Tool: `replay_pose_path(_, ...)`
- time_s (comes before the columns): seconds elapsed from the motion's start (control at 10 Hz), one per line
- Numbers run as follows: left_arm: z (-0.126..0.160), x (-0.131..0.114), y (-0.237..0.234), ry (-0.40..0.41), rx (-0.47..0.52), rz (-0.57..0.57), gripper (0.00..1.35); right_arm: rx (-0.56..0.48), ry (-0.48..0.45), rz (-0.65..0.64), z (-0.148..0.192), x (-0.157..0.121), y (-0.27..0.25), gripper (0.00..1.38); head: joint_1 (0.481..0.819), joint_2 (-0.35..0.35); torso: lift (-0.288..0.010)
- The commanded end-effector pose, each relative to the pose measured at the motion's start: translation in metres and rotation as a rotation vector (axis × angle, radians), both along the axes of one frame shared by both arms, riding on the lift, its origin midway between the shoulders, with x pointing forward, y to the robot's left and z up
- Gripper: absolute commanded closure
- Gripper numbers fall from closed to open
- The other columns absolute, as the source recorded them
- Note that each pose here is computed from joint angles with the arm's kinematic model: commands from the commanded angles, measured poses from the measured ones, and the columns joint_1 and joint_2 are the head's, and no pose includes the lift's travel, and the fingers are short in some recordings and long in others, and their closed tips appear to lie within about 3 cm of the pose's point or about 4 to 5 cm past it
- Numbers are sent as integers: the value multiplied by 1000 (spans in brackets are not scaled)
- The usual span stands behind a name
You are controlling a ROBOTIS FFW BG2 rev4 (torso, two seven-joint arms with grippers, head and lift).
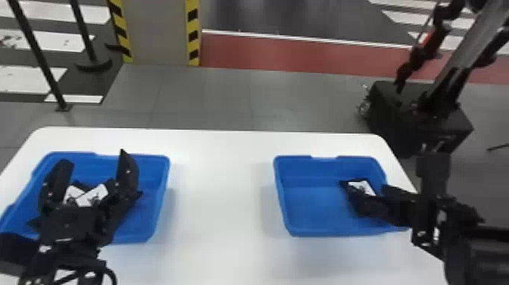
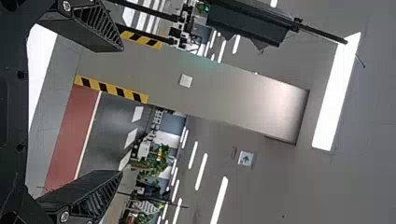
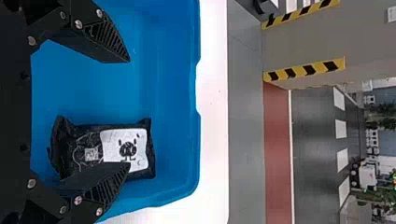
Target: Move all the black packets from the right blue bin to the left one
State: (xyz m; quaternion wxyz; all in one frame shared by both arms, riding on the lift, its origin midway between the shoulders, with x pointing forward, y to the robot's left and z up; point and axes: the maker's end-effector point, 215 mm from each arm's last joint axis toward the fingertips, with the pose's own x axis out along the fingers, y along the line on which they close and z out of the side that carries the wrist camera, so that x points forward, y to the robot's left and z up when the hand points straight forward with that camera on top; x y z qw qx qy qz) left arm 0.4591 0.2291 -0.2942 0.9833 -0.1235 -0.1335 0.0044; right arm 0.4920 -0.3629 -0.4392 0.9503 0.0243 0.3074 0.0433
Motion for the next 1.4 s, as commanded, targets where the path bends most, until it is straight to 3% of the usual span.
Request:
replay_pose_path(0.0,-1,-2,1,1,-2,2,90,9,47,-24,-24,7,-12,251,695,-154,-110)
replay_pose_path(0.9,-10,-6,9,24,35,17,96,35,188,-91,-78,-4,-23,294,695,-178,-110)
replay_pose_path(1.2,-9,-8,12,22,44,24,96,54,244,-101,-89,-17,-20,1056,695,-175,-110)
replay_pose_path(1.3,-9,-8,13,22,45,26,98,62,227,-97,-84,-19,-14,1188,695,-172,-110)
